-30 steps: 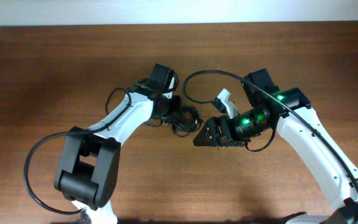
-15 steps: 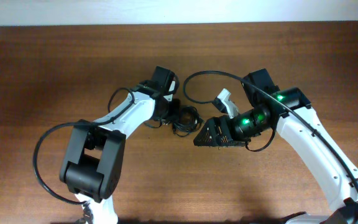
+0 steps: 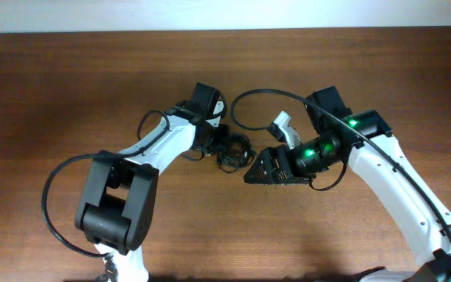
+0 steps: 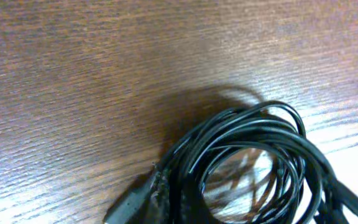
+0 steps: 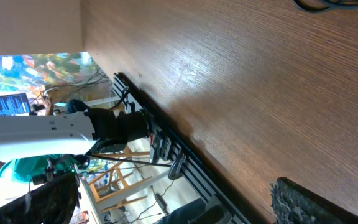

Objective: Untangle cables

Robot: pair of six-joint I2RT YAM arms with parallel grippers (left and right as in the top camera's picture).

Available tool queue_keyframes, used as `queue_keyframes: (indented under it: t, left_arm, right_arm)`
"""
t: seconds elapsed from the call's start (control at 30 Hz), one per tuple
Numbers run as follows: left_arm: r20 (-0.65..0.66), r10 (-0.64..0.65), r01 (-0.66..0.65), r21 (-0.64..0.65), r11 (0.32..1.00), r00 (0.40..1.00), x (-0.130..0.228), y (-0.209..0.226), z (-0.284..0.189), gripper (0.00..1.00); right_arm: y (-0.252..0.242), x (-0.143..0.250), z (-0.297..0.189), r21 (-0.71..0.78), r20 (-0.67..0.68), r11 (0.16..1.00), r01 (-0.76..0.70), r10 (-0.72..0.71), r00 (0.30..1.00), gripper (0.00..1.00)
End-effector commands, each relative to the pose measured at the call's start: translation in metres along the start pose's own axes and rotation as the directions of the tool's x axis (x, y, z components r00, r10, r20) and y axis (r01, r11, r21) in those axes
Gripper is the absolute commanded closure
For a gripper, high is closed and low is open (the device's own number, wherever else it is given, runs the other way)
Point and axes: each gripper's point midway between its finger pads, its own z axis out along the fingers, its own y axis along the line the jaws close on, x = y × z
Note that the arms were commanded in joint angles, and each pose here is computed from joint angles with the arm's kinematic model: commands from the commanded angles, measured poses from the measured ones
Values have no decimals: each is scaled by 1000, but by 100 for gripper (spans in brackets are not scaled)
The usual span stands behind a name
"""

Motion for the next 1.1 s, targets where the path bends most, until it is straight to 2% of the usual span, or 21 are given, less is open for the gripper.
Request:
queue_keyframes:
  t: [0.0, 0.27, 0.4, 0.47, 0.63, 0.8, 1.0, 1.07]
  left_arm:
    - [7, 13, -13, 56, 998, 1000, -10, -13, -9, 100]
    - [45, 34, -44, 238, 970, 998, -23, -57, -62, 100]
    - [125, 84, -113, 252, 961, 989, -28, -66, -99, 100]
    - [154, 88, -125, 256, 959, 984, -28, -70, -117, 100]
    - [159, 91, -134, 292, 947, 983, -21, -78, -138, 100]
    - [110, 63, -107, 459, 882, 992, -11, -106, -149, 100]
    - [76, 76, -106, 594, 797, 994, -2, -129, -164, 100]
    - [78, 77, -108, 603, 791, 994, -3, -129, -165, 100]
  right_arm:
    - [-3, 1, 4, 10, -11, 1000, -1, 1, 1000, 0]
    - [-24, -6, 3, 136, 20, 991, 0, -3, 1000, 1]
    - [-59, -11, -6, 325, 106, 929, -179, 153, 983, 1]
    - [-69, -14, -10, 373, 149, 898, -233, 190, 970, 1]
    - [-61, -29, -9, 328, 188, 919, -219, 164, 968, 1]
    - [-59, -41, -9, 300, 244, 917, -262, 192, 951, 1]
    - [-72, -42, -15, 368, 272, 887, -278, 183, 945, 1]
    - [-78, -39, -16, 398, 273, 870, -292, 191, 943, 1]
